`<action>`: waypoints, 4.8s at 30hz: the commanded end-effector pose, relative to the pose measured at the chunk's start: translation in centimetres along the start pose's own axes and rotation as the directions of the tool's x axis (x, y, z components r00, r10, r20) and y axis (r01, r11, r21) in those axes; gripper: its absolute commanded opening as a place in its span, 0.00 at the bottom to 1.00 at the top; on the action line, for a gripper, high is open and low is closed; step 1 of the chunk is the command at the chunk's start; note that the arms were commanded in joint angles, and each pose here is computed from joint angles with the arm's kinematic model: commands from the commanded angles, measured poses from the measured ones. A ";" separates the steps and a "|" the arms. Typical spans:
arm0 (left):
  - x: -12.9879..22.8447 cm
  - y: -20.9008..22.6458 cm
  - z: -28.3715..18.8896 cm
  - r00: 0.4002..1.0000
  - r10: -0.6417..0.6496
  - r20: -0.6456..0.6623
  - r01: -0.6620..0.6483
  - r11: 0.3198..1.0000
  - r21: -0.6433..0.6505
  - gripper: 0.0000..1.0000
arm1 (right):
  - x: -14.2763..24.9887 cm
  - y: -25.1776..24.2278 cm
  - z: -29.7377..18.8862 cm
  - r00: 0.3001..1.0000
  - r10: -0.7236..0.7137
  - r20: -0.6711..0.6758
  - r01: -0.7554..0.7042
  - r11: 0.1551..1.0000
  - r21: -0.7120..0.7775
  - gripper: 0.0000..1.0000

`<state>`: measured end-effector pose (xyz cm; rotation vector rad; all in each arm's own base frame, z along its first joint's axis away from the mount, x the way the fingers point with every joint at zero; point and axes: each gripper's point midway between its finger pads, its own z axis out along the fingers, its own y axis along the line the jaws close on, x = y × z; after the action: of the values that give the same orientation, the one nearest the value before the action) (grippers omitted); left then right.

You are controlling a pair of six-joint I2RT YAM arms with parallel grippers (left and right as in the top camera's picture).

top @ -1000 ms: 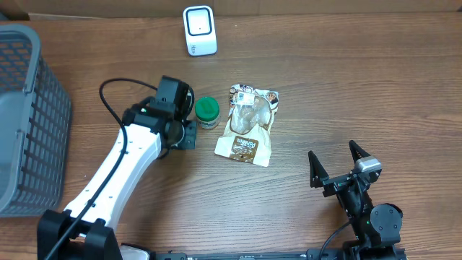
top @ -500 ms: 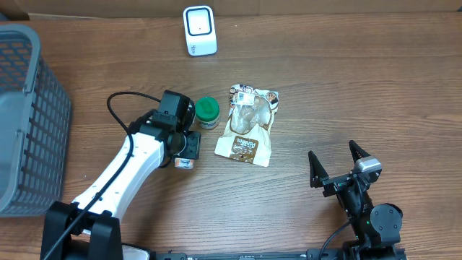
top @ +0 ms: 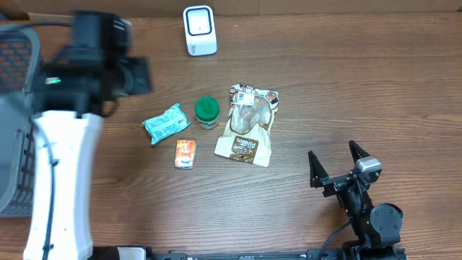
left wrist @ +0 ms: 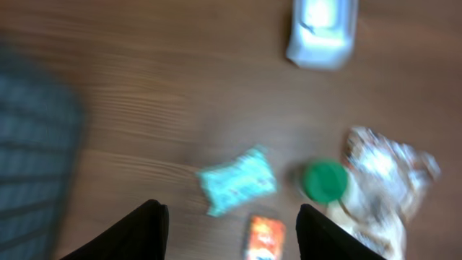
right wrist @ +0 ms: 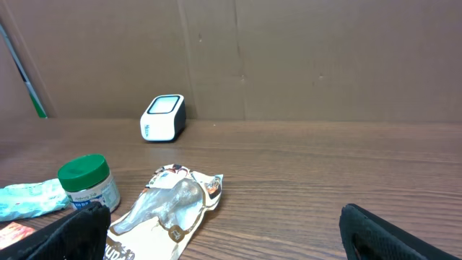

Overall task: Scan the item barcode
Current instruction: 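Release the orange pack and return the left gripper to the basket, then grasp the small Kleenex pack in the basket with the left gripper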

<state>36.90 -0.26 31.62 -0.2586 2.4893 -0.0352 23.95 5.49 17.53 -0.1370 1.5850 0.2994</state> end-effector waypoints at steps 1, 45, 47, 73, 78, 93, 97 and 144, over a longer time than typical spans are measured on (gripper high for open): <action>-2.1 8.2 -3.2 0.967 -0.219 0.131 0.243 0.945 -0.218 0.60 | 0.2 -0.1 0.0 1.000 0.008 0.003 -0.008 1.000 0.000 1.00; 19.3 42.3 4.5 0.478 -0.873 0.097 0.481 0.168 -0.861 0.60 | 0.2 -0.1 0.0 1.000 0.008 0.003 -0.008 1.000 0.000 1.00; 19.2 42.4 4.6 0.483 -0.870 0.105 0.484 0.165 -0.860 0.60 | 0.2 -0.1 0.0 1.000 0.008 0.003 -0.008 1.000 0.000 1.00; 21.9 43.5 7.0 0.513 -0.849 0.124 0.443 0.138 -0.886 0.59 | 0.2 -0.1 0.0 1.000 0.008 0.003 -0.008 1.000 0.000 1.00; 22.6 43.6 7.3 0.512 -0.849 0.129 0.440 0.131 -0.888 0.59 | 0.2 -0.1 0.0 1.000 0.008 0.003 -0.008 1.000 0.000 1.00; 22.7 43.8 8.8 0.510 -0.847 0.149 0.482 0.139 -0.865 0.05 | 0.2 -0.1 0.0 1.000 0.008 0.003 -0.008 1.000 0.000 1.00; 22.5 43.6 9.1 0.505 -0.850 0.148 0.499 0.148 -0.854 0.04 | 0.2 -0.1 0.0 1.000 0.008 0.003 -0.008 1.000 0.000 1.00; 19.7 42.0 14.6 0.606 -0.790 -0.089 0.534 0.487 -0.691 0.04 | 0.2 -0.1 0.0 1.000 0.008 0.003 -0.008 1.000 0.000 1.00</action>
<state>21.77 38.21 4.38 -1.7159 2.5041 0.4972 23.96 5.49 17.53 -0.1367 1.5850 0.2991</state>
